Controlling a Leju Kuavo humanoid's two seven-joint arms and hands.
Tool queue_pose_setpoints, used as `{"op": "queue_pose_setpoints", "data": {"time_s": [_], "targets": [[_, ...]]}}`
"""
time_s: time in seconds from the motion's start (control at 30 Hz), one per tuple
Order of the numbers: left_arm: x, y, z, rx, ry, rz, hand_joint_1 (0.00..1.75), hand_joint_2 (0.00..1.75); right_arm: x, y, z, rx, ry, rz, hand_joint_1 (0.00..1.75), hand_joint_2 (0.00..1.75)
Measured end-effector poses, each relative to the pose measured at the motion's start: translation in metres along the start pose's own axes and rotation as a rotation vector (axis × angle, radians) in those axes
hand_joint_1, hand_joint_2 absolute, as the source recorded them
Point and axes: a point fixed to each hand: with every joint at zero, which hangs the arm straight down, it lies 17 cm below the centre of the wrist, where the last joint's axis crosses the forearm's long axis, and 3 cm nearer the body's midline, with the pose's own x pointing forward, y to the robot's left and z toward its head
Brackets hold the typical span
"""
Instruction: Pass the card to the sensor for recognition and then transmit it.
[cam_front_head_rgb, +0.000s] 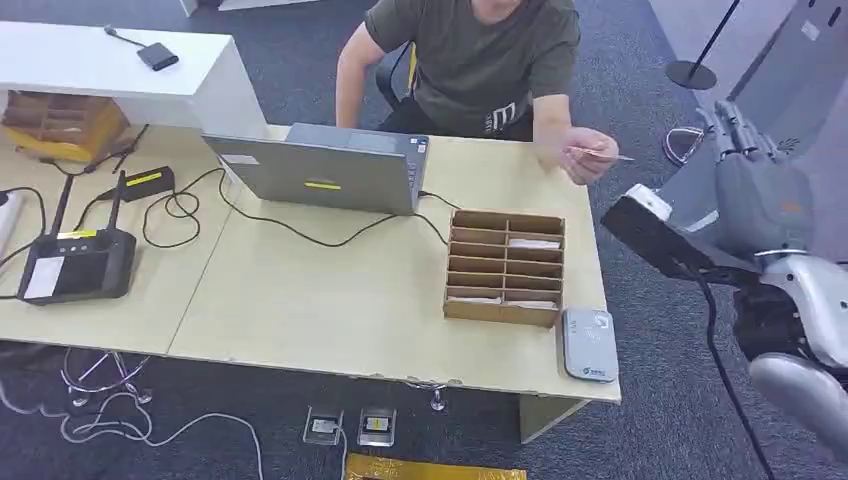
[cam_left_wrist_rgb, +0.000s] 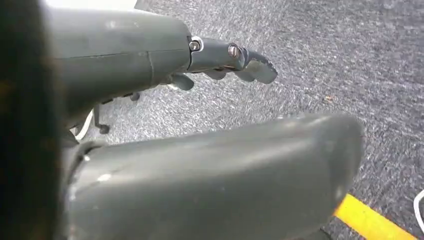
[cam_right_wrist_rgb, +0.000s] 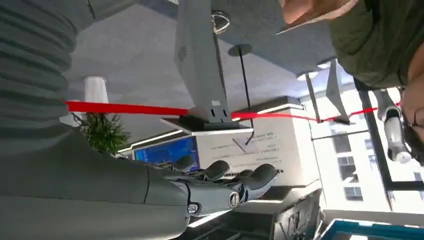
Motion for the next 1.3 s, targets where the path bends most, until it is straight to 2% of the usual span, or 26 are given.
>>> {"op": "queue_pose_setpoints", "data": {"time_s": [0.27, 0.53, 0.57, 0.6, 0.87, 1.3], "targets": [[-0.001, 0.0, -0.002, -0.028, 0.015, -0.021, 0.0, 0.0, -0.003, 0.043, 0.01, 0.062, 0.009, 0.046, 0.0, 1.75], [0.001, 0.001, -0.005, -0.064, 0.003, -0.058, 0.0, 0.0, -0.012, 0.089, 0.037, 0.155, 0.023, 0.101, 0.0, 1.75], [0.001, 0.002, -0.005, -0.065, 0.0, -0.063, 0.0, 0.0, -0.014, 0.095, 0.042, 0.168, 0.026, 0.107, 0.4, 1.75], [0.002, 0.003, -0.006, -0.065, -0.003, -0.066, 0.0, 0.0, -0.016, 0.099, 0.045, 0.178, 0.031, 0.114, 1.75, 1.75], [0.007, 0.008, -0.008, -0.063, -0.034, -0.084, 0.0, 0.0, -0.038, 0.115, 0.064, 0.229, 0.076, 0.129, 1.75, 1.75], [0.01, 0.007, -0.008, -0.086, -0.056, -0.1, 0.0, 0.0, -0.061, 0.114, 0.077, 0.237, 0.125, 0.12, 1.75, 1.75]]}}
